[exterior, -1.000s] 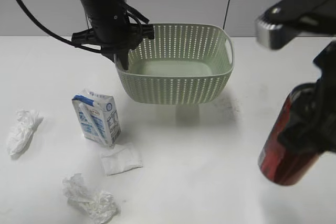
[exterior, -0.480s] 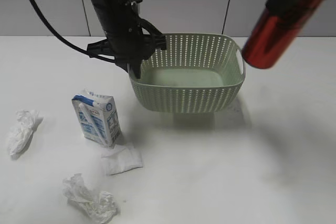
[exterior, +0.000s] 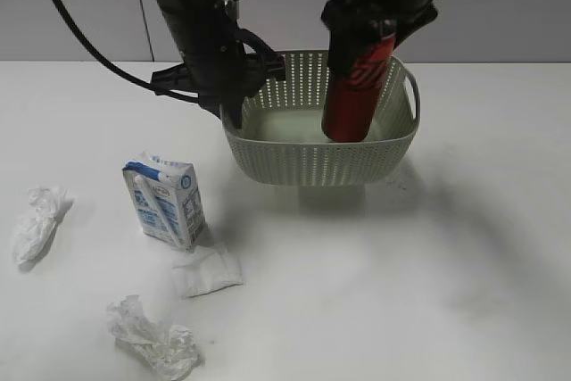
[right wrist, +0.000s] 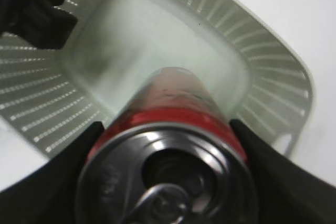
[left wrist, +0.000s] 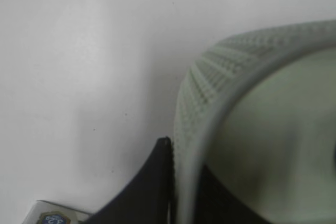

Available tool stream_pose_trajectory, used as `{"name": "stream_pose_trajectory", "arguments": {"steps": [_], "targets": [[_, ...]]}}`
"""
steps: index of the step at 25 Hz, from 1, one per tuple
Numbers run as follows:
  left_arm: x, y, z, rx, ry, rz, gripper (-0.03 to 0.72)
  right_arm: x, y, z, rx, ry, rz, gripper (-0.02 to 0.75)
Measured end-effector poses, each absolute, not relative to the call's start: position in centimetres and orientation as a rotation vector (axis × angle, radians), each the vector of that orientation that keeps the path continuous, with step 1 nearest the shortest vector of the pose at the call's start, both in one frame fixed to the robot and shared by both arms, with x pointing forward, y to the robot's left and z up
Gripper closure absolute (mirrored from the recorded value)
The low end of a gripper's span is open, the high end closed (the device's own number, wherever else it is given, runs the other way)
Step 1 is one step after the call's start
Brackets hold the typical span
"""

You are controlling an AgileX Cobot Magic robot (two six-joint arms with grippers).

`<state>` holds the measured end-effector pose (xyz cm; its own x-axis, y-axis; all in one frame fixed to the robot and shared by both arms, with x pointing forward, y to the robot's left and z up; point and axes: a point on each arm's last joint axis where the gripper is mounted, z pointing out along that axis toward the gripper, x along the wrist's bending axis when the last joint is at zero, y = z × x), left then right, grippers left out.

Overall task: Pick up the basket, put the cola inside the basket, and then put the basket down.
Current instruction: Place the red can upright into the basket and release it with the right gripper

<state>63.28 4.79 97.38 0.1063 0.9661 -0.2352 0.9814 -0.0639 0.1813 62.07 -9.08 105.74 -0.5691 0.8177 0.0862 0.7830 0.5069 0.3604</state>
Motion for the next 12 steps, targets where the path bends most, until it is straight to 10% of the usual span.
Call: {"name": "stream_pose_trajectory", "arguments": {"steps": [8, 12], "targets": [[63.2, 4.9, 97.0, 2.12, 1.939, -0.077, 0.685, 63.6, -8.5, 102.4, 1.416, 2.647, 0.509, 0.23], [63.2, 4.9, 97.0, 2.125, 1.942, -0.077, 0.685, 63.6, -8.5, 102.5, 1.415, 2.648, 0.509, 0.105]]}}
